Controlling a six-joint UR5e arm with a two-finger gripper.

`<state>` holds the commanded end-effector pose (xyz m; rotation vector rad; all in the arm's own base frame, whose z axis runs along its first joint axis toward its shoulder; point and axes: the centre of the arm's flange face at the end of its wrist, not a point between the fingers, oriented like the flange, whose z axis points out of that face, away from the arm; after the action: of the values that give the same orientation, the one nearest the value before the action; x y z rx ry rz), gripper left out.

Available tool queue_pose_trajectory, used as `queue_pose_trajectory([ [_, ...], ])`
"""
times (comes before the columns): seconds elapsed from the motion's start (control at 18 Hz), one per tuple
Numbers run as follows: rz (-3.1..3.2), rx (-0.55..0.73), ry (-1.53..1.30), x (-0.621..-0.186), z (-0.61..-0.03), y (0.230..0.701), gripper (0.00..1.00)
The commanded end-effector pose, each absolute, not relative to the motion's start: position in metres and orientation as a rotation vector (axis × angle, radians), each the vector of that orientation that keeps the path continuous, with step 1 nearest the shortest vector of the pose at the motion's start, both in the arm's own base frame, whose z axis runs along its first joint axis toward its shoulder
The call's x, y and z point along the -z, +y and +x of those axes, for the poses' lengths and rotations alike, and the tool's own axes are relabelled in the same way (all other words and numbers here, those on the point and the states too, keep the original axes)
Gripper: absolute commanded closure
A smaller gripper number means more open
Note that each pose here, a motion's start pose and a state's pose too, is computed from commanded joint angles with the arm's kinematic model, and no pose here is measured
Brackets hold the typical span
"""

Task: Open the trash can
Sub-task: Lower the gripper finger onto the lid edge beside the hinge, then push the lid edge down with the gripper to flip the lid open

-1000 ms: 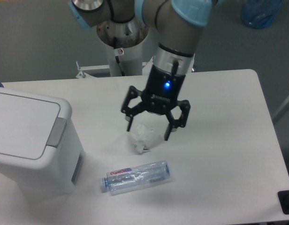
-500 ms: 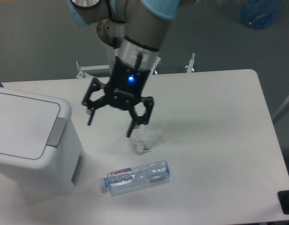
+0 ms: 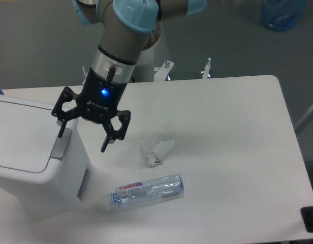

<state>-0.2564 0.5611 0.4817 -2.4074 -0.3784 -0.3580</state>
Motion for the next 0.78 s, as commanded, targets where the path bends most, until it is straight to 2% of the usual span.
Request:
queue_pose_trajectory([
  [0.56, -2.440, 0.394, -0.392, -0.458, -0.252, 0.565, 0.00],
  [0.78, -2.475, 0.341, -0.400, -0.453, -0.250, 0.566, 0.00],
])
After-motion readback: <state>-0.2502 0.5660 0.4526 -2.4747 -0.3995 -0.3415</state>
